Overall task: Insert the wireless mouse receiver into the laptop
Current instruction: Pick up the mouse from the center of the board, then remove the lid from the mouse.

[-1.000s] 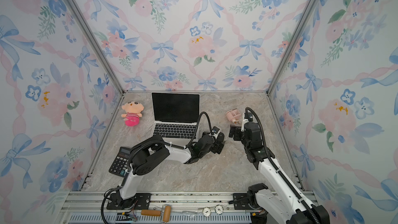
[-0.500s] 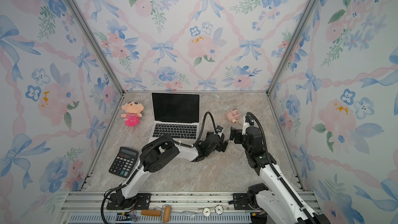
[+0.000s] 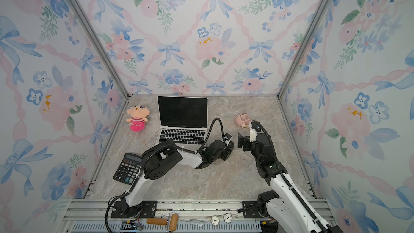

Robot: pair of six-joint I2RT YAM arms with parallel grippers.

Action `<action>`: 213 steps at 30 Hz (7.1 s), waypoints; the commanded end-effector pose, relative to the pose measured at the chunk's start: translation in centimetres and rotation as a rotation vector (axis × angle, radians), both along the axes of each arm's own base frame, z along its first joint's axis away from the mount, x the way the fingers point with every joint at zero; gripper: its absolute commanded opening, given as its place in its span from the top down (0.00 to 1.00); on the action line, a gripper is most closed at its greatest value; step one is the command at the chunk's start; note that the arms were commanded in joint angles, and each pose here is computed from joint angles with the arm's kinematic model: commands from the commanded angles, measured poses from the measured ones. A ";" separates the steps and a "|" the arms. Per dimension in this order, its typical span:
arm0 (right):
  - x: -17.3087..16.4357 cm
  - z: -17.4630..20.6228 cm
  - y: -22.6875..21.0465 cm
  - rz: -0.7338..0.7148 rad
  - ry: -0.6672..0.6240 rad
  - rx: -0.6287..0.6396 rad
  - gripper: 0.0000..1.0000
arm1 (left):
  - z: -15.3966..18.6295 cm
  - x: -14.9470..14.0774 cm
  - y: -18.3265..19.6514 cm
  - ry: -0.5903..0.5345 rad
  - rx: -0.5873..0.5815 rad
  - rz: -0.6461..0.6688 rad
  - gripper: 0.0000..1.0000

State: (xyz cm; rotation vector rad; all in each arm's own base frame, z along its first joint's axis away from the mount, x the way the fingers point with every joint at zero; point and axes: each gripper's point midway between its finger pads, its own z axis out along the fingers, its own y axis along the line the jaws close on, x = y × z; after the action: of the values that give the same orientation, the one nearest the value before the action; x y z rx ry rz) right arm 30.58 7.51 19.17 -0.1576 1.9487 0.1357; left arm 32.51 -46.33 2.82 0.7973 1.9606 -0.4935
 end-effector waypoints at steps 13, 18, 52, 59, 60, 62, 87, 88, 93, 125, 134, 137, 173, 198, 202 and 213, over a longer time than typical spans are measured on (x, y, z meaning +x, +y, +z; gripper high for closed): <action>-1.6 1.3 9.7 0.472 -0.065 -0.304 0.04 | 9.1 -1.6 11.9 0.172 0.080 -0.221 0.58; -2.7 0.7 12.4 0.601 -0.135 -0.409 0.04 | 11.3 -3.8 15.4 0.296 0.111 -0.278 0.57; -8.6 -0.9 29.6 1.134 -0.390 -0.691 0.23 | 14.4 -9.0 20.4 0.737 -0.125 -0.404 0.56; -8.4 -1.8 29.3 1.141 -0.360 -0.726 0.41 | 15.2 -9.5 20.4 0.750 -0.154 -0.433 0.57; -8.3 -1.8 29.3 1.141 -0.364 -0.727 0.41 | 15.4 -9.5 20.4 0.749 -0.155 -0.439 0.57; -8.1 -1.8 29.3 1.142 -0.366 -0.725 0.41 | 15.5 -9.8 20.4 0.749 -0.159 -0.453 0.57; -7.7 0.7 27.5 1.173 -0.209 -0.457 0.87 | 22.2 -7.5 21.9 0.451 -0.163 -0.477 0.02; -7.5 1.0 27.0 1.169 -0.185 -0.410 0.87 | 23.0 -7.1 22.3 0.408 -0.161 -0.462 0.02; -6.9 2.3 24.4 1.171 -0.068 -0.248 0.87 | 27.3 -4.8 24.4 0.125 -0.187 -0.316 0.02; -10.3 3.7 22.4 1.318 0.107 -0.163 0.80 | 23.2 -11.4 16.0 -0.143 -0.184 -0.675 0.77; -9.9 3.0 22.8 1.320 0.146 -0.159 0.79 | 23.3 -11.9 16.3 -0.129 -0.231 -0.662 0.44; -9.7 3.0 22.8 1.316 0.143 -0.157 0.79 | 23.4 -12.1 16.4 -0.127 -0.229 -0.677 0.45; -2.1 1.4 19.8 0.560 0.564 0.398 0.14 | 16.7 -3.0 19.8 0.716 -0.626 -0.044 1.00; -3.2 0.1 23.7 0.631 0.717 0.618 0.39 | 19.7 -3.6 20.4 0.829 -0.768 -0.064 1.00; -3.1 0.2 23.8 0.636 0.716 0.624 0.44 | 19.9 -3.8 20.4 0.829 -0.769 -0.071 1.00; -3.0 0.6 24.2 0.657 0.718 0.660 0.62 | 20.3 -3.7 20.4 0.829 -0.777 -0.071 1.00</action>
State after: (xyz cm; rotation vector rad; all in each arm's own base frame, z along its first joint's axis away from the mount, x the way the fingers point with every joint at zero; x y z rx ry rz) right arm 27.79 31.25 20.56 -0.3098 2.3509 1.4004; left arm 29.62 -25.43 21.36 0.0901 2.2074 -1.6530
